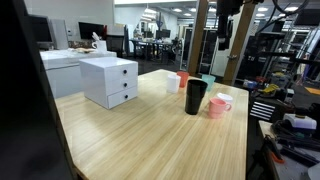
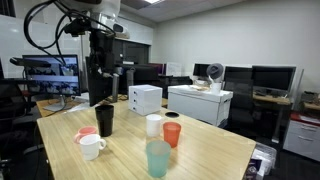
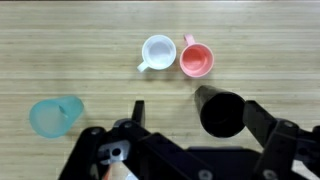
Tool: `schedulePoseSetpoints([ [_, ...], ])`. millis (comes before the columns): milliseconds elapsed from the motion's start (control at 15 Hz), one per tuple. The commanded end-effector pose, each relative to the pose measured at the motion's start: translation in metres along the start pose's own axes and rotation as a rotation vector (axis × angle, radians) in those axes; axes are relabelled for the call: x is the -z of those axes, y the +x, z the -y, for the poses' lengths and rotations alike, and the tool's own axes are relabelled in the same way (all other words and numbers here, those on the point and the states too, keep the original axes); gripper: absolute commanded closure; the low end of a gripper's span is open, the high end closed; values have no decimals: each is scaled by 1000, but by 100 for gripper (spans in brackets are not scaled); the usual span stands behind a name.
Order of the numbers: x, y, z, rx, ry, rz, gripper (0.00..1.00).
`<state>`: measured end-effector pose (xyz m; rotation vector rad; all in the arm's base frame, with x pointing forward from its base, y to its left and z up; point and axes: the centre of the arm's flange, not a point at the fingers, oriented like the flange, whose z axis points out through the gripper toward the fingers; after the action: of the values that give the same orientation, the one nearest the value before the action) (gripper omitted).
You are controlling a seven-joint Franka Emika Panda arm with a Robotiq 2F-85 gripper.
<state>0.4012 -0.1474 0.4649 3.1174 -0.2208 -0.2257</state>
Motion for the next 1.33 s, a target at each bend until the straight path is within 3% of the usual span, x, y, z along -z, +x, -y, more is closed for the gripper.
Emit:
schedulePoseSetpoints([
  [0, -18, 0, -8, 49, 7, -53, 0],
  [333, -51, -14, -25, -36, 7, -84, 0],
  [867, -139, -50, -45, -221, -45, -74, 0],
  [1267, -172, -54, -47, -341, -49, -77, 0],
])
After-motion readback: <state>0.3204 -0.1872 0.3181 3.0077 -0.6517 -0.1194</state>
